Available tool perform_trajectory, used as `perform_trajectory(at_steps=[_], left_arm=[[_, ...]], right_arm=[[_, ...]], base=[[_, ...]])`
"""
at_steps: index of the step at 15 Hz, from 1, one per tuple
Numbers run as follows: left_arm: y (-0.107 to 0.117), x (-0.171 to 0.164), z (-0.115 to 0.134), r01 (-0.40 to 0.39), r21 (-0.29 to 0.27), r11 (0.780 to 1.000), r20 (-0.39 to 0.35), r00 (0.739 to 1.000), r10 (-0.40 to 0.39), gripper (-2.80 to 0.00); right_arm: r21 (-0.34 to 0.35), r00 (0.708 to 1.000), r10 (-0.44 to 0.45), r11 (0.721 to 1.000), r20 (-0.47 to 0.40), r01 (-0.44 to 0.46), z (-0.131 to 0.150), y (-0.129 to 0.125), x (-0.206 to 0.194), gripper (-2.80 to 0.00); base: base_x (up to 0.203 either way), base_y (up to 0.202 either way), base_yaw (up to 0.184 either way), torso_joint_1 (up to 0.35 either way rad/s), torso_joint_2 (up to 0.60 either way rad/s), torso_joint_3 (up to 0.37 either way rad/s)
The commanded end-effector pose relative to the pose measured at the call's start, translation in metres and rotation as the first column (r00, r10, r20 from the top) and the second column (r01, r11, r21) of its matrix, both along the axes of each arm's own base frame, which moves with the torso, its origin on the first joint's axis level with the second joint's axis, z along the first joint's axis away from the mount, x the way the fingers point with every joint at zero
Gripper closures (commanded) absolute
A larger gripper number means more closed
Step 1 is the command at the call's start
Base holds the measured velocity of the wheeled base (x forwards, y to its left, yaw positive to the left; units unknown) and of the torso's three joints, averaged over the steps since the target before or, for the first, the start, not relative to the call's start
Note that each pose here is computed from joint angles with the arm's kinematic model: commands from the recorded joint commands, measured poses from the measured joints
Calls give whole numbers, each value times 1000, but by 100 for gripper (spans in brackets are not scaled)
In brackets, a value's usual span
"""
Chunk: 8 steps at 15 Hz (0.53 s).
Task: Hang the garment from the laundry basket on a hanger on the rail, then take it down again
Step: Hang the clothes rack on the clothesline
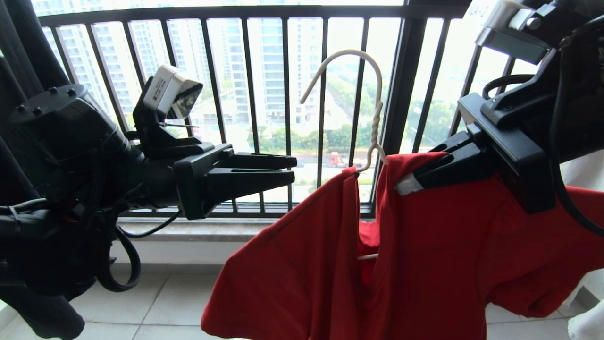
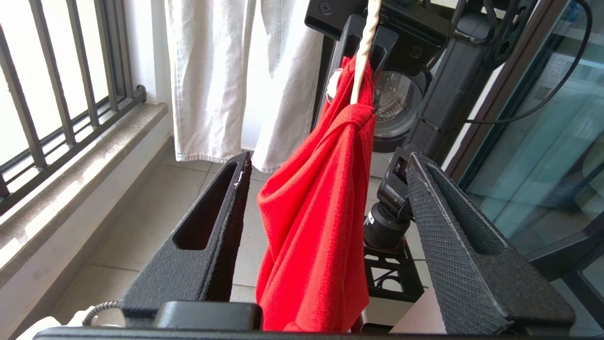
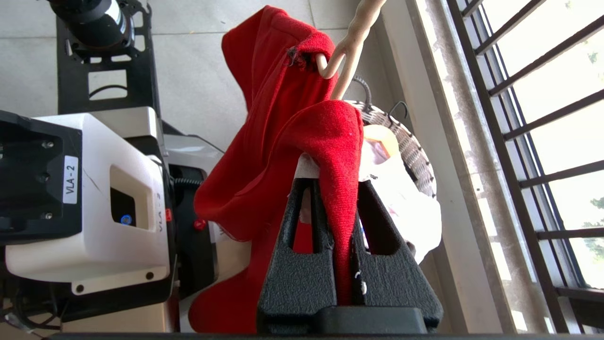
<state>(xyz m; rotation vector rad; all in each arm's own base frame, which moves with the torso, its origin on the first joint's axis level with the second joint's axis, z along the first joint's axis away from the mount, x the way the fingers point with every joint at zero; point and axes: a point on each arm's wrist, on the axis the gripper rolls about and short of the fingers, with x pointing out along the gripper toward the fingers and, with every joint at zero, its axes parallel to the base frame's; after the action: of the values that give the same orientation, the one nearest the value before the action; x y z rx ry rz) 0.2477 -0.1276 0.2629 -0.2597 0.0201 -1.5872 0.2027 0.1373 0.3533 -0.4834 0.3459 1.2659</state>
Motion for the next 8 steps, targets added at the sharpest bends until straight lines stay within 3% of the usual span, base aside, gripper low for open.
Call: perform_trajectory(at_steps=[1,5,8], left_arm=[[9,-2,7,-20,-9,1000,25,999,20,-280],[24,0,18,-77,-26,997,57,995,78,-280],[36,-3,31,-153,-67,986,54,986,156,-280]], right_arm=[[30,999,35,999,3,-35,-11,4,7,0],[112,997,81,990,10,-82,-27,5,25,0],[177,998,57,982,16,-59,-29,1,37,0]], base=[[0,0,0,0,0,0],[0,0,0,0,0,0],[0,0,0,0,0,0]])
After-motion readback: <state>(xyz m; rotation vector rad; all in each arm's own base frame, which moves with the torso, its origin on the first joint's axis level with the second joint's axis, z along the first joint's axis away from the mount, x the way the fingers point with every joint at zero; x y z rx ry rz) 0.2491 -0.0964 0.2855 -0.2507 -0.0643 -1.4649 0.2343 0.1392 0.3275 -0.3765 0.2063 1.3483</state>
